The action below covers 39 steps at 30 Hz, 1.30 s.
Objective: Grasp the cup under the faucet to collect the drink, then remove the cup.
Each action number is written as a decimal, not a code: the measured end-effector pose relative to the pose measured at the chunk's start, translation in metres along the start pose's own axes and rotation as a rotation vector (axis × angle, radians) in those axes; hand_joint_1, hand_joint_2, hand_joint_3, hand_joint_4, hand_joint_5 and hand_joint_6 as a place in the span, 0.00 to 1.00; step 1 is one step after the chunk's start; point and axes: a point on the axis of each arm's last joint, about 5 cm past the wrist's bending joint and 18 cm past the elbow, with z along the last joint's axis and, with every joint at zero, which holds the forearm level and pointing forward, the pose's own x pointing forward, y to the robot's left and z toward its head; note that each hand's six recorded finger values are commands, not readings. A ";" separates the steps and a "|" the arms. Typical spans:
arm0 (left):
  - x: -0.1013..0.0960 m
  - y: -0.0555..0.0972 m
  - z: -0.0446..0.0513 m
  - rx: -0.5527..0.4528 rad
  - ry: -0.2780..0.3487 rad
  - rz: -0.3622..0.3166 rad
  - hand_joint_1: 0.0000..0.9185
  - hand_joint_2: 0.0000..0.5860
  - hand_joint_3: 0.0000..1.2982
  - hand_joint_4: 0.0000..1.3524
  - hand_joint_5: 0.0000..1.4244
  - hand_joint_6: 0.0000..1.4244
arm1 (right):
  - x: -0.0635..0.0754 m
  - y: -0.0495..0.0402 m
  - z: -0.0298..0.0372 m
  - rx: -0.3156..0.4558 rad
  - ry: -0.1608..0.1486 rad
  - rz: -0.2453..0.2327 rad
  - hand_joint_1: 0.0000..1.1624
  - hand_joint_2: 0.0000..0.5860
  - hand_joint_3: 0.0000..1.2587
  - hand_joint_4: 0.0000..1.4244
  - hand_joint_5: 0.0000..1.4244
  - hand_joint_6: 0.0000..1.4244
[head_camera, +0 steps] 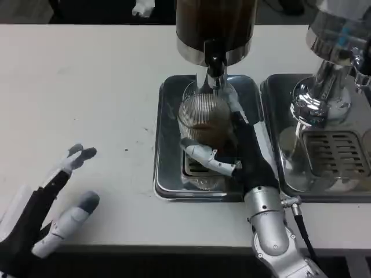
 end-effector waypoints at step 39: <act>-0.008 -0.001 0.0017 -0.003 0.022 0.014 0.00 0.23 0.14 0.00 0.06 0.02 | 0.000 0.0078 -0.0009 0.011 -0.004 -0.156 0.99 0.15 0.58 0.56 0.58 0.76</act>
